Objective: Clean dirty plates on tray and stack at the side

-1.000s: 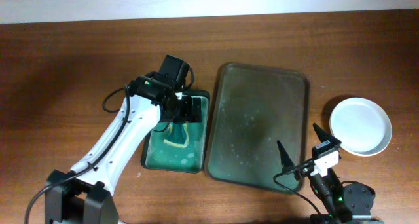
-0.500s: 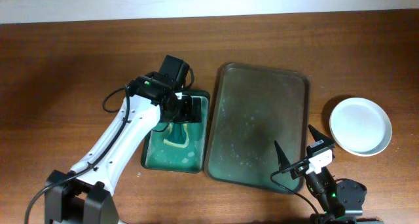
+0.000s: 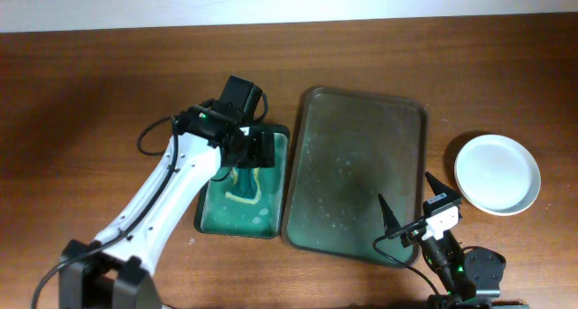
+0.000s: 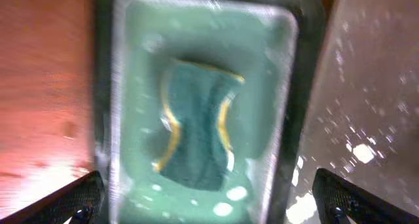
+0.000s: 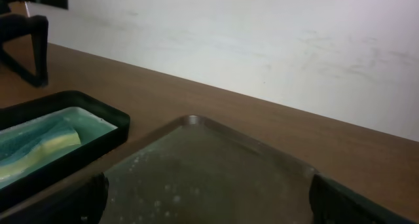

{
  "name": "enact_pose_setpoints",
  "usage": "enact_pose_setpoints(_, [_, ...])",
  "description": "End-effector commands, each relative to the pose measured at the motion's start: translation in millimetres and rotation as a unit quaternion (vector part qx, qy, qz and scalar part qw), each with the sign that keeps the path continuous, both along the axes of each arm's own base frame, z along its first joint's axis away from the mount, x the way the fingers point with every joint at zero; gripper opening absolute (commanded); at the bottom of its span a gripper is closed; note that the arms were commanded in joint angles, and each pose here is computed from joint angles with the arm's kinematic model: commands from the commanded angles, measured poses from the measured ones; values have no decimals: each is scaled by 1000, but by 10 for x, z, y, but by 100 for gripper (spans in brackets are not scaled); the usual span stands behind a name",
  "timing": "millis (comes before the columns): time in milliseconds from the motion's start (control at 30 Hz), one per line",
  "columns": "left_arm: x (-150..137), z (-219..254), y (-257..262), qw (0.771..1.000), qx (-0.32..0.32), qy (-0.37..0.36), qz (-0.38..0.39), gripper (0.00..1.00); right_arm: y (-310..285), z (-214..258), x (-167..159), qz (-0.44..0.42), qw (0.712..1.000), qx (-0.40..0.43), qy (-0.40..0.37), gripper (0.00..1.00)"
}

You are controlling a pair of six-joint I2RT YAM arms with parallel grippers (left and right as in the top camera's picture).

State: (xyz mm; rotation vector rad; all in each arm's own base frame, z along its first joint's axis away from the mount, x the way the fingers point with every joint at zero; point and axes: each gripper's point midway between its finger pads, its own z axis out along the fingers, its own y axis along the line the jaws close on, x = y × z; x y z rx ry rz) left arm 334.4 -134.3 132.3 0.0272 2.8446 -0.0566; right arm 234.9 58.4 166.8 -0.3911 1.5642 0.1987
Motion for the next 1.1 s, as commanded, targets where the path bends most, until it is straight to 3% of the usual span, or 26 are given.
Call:
enact_pose_setpoints(0, [52, 598, 343, 990, 51, -128, 36, 100, -5, -22, 2, -2, 1000, 0, 1, 98])
enact_pose_setpoints(200, [-66, 932, 710, 962, 4, -256, 92, 100, -4, -21, 1, -2, 1000, 0, 1, 98])
enact_pose_setpoints(367, [-380, 987, 1141, 901, -66, -403, 148, 100, -5, -21, 1, -2, 1000, 0, 1, 98])
enact_pose_setpoints(600, [-806, 775, 1473, 834, -99, -511, 181, 100, -5, -21, 1, -2, 1000, 0, 1, 98])
enact_pose_setpoints(800, [-903, 580, 1538, 791, -108, -574, 185, 100, -5, -21, 1, -2, 1000, 0, 1, 98])
enact_pose_setpoints(933, [-896, 284, 1552, 799, -98, -564, 184, 99, -5, -21, 1, -2, 1000, 0, 1, 98])
enact_pose_setpoints(1067, [-903, 286, 1609, 796, -87, -567, 193, 100, -5, -22, 2, -2, 1000, 0, 1, 98])
